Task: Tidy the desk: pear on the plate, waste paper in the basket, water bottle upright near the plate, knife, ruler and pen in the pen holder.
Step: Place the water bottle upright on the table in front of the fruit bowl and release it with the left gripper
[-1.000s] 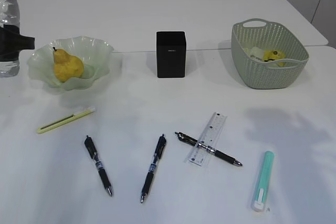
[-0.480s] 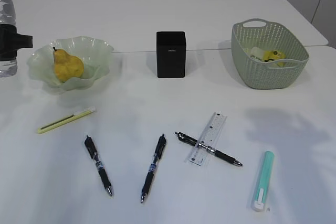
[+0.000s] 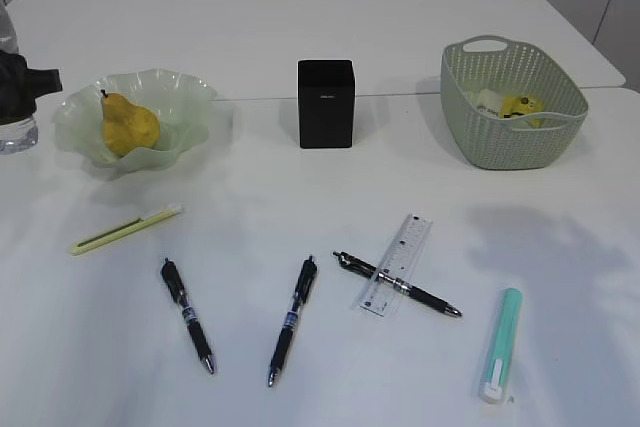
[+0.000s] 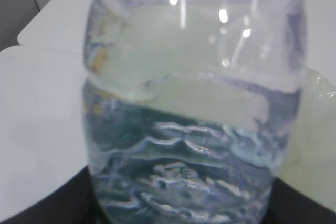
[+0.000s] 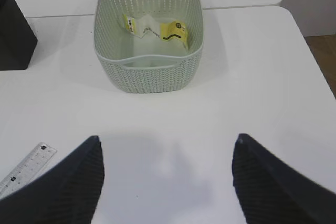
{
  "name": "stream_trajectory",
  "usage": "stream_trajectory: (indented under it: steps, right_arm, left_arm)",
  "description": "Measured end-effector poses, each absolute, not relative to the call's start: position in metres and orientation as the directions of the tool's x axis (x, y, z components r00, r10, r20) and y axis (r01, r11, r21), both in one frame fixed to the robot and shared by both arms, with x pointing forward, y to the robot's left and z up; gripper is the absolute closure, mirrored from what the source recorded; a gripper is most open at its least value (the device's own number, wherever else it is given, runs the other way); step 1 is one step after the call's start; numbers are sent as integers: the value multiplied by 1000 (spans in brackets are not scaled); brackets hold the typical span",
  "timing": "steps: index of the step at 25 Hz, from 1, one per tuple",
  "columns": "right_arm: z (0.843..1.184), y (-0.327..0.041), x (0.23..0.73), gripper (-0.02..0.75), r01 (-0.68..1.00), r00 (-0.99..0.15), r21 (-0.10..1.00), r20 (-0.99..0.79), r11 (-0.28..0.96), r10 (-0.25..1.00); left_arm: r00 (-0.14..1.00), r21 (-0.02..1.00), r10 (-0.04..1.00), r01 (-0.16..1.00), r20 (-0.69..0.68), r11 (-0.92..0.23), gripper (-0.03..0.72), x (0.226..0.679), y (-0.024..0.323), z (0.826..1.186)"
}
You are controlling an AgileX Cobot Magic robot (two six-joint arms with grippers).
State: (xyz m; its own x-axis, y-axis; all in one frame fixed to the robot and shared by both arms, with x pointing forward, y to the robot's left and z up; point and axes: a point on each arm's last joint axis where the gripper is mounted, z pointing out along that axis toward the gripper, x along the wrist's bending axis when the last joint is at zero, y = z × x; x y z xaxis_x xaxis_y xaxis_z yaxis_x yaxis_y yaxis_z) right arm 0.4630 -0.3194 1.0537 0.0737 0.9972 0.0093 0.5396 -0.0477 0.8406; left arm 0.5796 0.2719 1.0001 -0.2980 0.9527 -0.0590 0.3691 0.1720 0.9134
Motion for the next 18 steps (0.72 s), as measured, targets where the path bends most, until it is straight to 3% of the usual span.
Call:
stream_trajectory:
  steps: [18]
  right_arm:
    - [1054, -320, 463, 150, 537, 70, 842, 0, -38, 998]
  left_arm:
    - [-100, 948, 994, 309, -52, 80, 308, 545, 265, 945]
